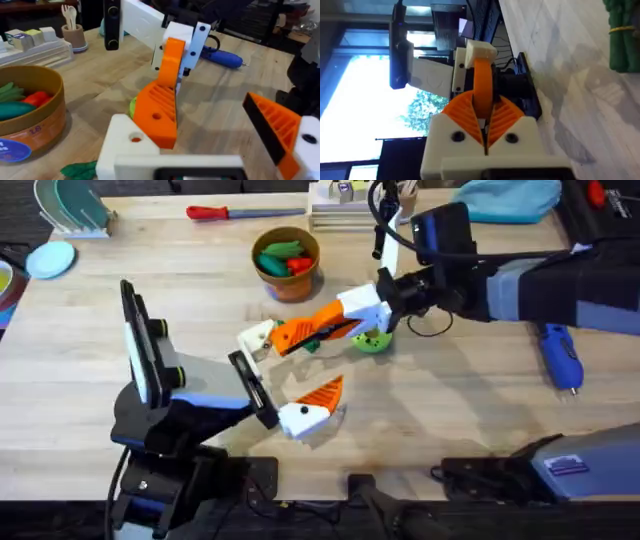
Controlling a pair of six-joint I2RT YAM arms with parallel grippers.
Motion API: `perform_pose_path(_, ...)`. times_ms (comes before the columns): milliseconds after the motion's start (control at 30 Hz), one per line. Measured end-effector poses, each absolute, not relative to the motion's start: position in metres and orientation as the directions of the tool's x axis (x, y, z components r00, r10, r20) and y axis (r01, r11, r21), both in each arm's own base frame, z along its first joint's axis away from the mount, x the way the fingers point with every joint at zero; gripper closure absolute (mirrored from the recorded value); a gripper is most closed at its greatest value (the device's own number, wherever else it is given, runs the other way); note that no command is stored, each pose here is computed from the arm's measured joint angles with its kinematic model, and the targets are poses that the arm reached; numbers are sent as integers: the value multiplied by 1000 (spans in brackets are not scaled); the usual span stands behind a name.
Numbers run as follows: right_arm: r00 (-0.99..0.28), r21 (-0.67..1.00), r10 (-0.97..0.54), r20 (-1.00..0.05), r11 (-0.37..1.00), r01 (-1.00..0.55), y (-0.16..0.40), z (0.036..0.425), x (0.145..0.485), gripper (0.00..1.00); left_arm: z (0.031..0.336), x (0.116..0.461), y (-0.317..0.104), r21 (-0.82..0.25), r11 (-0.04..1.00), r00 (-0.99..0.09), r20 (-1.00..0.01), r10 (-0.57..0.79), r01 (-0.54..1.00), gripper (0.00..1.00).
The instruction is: Pick up the gripper from the table and insert it into the empty holder that is missing its gripper. Then pick up a screw, insert it into the mounting hole, and use the screwdriver to tighten it. Finally, clean up the table by picking up the vegetable and placing it into the bucket.
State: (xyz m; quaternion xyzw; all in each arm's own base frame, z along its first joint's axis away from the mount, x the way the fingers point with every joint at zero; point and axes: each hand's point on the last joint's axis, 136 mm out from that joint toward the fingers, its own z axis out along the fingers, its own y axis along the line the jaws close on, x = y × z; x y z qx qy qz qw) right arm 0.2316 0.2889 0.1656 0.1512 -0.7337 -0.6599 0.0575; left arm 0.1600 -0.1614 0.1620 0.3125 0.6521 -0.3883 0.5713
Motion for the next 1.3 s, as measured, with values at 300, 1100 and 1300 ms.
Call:
perform_pose_path(300, -955, 986, -284, -87, 112, -123, 292, 163, 233, 992, 162, 161, -160, -161, 510, -162, -986, -43, 845, 8)
perform_pose_path(1100, -947, 989, -313, -64, 107, -103, 330, 157, 232, 993, 162, 162, -159, -174, 515, -172, -984, -51, 839, 8)
perform_pose_path(1300, -945, 989, -321, -60, 107, -100, 338, 158, 238, 993, 162, 168, -155, -172, 546, -169, -984, -56, 820, 8)
